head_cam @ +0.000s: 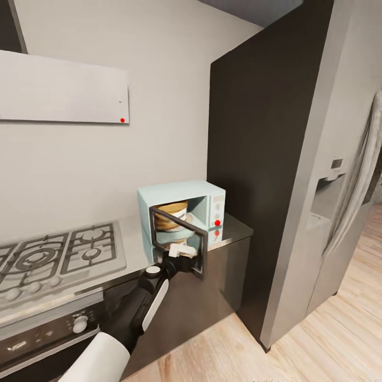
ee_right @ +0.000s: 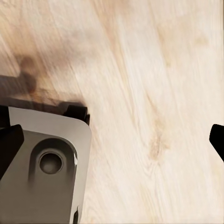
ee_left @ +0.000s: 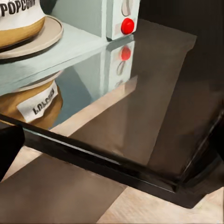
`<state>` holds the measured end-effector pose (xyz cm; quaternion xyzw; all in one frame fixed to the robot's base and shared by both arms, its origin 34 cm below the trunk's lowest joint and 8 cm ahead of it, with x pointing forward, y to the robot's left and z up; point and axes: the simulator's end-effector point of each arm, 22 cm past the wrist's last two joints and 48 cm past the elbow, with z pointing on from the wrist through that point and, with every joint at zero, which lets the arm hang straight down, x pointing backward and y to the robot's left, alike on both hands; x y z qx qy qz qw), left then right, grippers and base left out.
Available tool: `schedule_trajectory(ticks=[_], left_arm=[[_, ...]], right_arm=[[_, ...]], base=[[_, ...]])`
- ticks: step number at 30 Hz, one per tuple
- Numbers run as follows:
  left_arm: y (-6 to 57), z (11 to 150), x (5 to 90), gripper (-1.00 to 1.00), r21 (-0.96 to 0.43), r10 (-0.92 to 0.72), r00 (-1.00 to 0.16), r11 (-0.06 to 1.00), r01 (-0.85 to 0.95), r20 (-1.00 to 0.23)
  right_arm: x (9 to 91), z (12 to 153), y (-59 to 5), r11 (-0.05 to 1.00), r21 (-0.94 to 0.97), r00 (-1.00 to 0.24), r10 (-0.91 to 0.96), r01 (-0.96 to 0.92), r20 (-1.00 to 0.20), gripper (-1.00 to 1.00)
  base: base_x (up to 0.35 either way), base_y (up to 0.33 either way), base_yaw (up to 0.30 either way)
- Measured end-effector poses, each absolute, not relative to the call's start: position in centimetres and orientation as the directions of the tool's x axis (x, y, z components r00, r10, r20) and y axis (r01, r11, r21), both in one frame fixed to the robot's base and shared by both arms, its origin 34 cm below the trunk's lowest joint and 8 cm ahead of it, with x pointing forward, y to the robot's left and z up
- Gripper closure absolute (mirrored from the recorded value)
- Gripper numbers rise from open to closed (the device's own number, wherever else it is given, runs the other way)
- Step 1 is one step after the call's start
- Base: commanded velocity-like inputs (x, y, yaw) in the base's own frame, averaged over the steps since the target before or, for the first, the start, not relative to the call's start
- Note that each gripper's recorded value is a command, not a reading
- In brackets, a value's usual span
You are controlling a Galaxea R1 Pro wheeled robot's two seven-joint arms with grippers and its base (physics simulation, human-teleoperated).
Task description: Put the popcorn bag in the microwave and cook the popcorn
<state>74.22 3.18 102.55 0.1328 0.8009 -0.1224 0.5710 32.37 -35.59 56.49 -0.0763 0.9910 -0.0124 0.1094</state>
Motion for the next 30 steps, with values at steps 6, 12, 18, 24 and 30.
schedule_trajectory(ticks=[6,12,18,24,30], left_arm=[[2.6,102.7,74.0,-1.00,-0.097,0.027,-0.324,0.928,0.360,-0.946],[2.3,102.8,73.9,-1.00,-0.095,0.030,-0.322,0.926,0.366,-0.946],[2.3,102.8,73.9,-1.00,-0.096,0.029,-0.322,0.925,0.367,-0.946],[2.2,102.8,73.9,-1.00,-0.095,0.031,-0.321,0.925,0.369,-0.947],[-1.4,102.6,72.2,-1.00,-0.115,0.043,-0.329,0.888,0.445,-0.943]], right_arm=[[32.4,56.5,-35.7,0.988,-0.042,-0.964,-0.155,-0.149,-0.216,-1.00],[32.4,56.5,-35.7,0.988,-0.042,-0.964,-0.156,-0.150,-0.216,-1.00],[32.4,56.5,-35.7,0.988,-0.042,-0.964,-0.156,-0.151,-0.216,-1.00],[32.4,56.5,-35.7,0.988,-0.042,-0.964,-0.155,-0.150,-0.215,-1.00],[32.4,56.5,-35.7,0.988,-0.042,-0.964,-0.155,-0.150,-0.215,-1.00]], base=[[0.042,0.000,-0.015],[0.296,0.000,0.000],[0.321,0.000,0.000],[0.206,0.000,0.000],[0.007,0.000,0.000]])
